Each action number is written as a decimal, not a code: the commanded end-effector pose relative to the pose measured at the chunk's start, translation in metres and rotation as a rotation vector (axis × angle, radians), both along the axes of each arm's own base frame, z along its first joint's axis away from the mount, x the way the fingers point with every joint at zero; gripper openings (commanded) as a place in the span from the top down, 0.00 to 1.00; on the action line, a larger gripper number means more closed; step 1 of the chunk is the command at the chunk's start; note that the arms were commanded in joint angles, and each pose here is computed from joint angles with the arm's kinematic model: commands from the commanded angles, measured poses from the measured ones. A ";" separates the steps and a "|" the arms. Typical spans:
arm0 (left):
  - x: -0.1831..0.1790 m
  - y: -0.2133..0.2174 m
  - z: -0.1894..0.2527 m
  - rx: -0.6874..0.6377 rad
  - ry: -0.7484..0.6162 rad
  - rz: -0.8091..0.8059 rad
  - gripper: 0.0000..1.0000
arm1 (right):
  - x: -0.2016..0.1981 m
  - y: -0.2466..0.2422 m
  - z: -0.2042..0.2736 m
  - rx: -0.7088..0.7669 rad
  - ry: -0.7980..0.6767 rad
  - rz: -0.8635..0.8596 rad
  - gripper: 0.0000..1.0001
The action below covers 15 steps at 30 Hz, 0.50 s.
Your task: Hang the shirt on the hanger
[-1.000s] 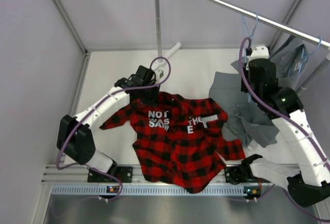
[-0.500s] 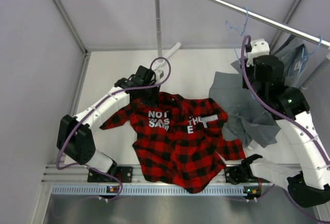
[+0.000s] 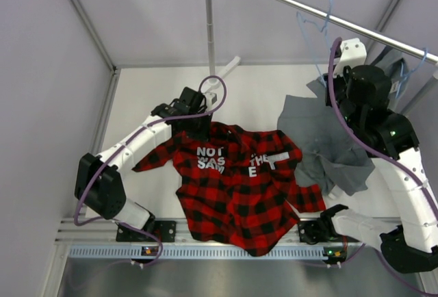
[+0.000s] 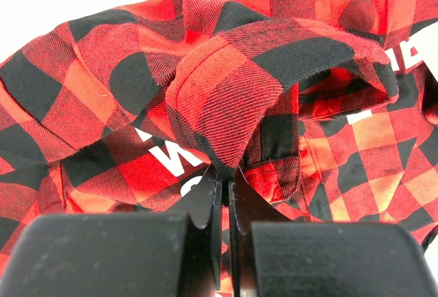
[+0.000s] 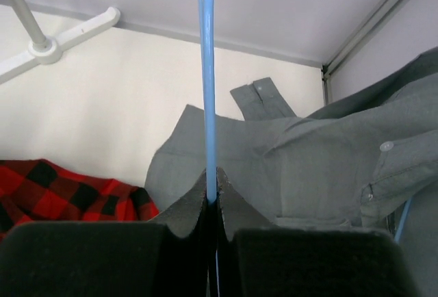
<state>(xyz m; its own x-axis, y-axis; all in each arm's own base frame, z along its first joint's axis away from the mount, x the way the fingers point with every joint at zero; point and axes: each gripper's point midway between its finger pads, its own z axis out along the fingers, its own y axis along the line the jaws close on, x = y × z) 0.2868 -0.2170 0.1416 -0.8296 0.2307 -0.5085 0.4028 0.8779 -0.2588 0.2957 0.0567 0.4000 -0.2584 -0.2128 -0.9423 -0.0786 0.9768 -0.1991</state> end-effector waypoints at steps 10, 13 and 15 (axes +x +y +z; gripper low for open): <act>0.012 0.000 0.028 -0.047 -0.116 0.041 1.00 | -0.021 0.020 0.050 0.130 -0.136 0.165 1.00; 0.019 0.002 0.035 -0.040 -0.144 0.070 1.00 | -0.038 0.027 0.033 0.151 -0.088 0.223 1.00; 0.022 0.003 0.037 -0.035 -0.150 0.084 1.00 | -0.047 0.037 0.013 0.164 -0.022 0.283 1.00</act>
<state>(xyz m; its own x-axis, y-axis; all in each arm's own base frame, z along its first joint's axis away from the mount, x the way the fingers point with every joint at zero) 0.2939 -0.2119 0.1520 -0.8119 0.1950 -0.5502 0.3746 0.8970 -0.2348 0.2729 0.0835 0.4218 -0.1666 -0.1461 -0.9751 -0.2516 0.9625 -0.1012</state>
